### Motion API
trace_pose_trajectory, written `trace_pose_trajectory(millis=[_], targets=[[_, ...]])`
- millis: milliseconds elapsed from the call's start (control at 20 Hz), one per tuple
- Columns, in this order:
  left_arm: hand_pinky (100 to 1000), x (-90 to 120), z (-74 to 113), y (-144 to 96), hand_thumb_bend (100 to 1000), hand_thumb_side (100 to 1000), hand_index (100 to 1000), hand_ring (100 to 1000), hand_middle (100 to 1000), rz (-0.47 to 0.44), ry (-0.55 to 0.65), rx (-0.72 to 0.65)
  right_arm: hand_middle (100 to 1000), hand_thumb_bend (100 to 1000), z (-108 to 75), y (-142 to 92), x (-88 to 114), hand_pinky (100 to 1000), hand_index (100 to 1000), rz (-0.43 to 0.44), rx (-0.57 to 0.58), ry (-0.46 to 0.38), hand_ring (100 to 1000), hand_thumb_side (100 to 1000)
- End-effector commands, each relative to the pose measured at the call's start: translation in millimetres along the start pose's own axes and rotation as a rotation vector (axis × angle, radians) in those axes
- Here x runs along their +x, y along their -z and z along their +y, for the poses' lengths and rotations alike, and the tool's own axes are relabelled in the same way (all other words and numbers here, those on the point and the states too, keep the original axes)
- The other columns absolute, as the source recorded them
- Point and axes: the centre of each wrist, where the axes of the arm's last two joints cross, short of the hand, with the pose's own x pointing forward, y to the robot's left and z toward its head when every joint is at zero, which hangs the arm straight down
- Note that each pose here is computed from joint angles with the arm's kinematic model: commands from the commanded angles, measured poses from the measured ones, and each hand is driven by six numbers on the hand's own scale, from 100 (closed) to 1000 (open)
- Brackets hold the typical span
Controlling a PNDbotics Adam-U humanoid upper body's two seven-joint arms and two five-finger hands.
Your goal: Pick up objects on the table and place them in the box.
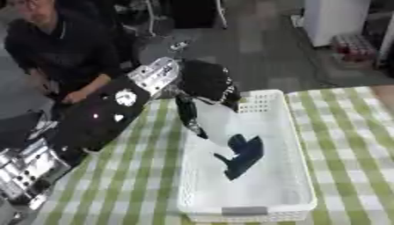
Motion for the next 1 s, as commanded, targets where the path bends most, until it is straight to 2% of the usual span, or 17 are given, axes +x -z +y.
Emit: trace_pose_trajectory(millis=[50, 100, 150, 200, 250, 400, 650, 850, 1000], targets=[[833, -10, 3.1, -11, 559, 767, 748, 855, 831, 0.015, 0.05, -0.068, 460, 100, -9.2, 2, 6, 292, 551, -0.191, 0.28, -0.209, 492, 1000], [792, -10, -0.4, -12, 537, 747, 733, 824, 806, 0.021, 0.046, -0.097, 460, 100, -9.1, 2, 6, 292, 551, -0.189, 0.281, -0.209, 492, 1000], [932, -11, -3.2, -13, 654, 807, 809, 939, 908, 0.027, 0.041, -0.12, 460, 100, -8.9, 1, 6, 292, 551, -0.188, 0.281, -0.209, 492, 1000], [925, -10, -5.8, -14, 647, 801, 803, 931, 901, 0.031, 0.034, -0.141, 460, 100, -8.4, 1, 6, 292, 551, -0.186, 0.281, -0.209, 492, 1000], [1000, -10, -7.4, -14, 655, 880, 858, 1000, 977, 0.033, 0.027, -0.152, 460, 100, -8.1, 0, 6, 292, 551, -0.185, 0.282, -0.209, 492, 1000], [1000, -7, -12.5, -13, 699, 908, 894, 1000, 1000, 0.029, -0.005, -0.168, 460, 100, -6.6, 0, 5, 292, 551, -0.184, 0.284, -0.209, 492, 1000], [1000, -4, -9.2, -20, 615, 926, 872, 1000, 1000, 0.057, -0.04, -0.118, 459, 100, -5.9, -2, 5, 291, 550, -0.177, 0.282, -0.208, 491, 1000], [941, 14, -5.6, -36, 532, 921, 856, 950, 957, 0.14, -0.103, 0.019, 460, 100, -5.2, -8, 5, 291, 550, -0.153, 0.277, -0.204, 491, 1000], [856, 41, -4.4, -41, 504, 895, 852, 889, 927, 0.229, -0.223, 0.221, 460, 100, 0.2, -19, 5, 290, 549, -0.113, 0.271, -0.195, 491, 1000]])
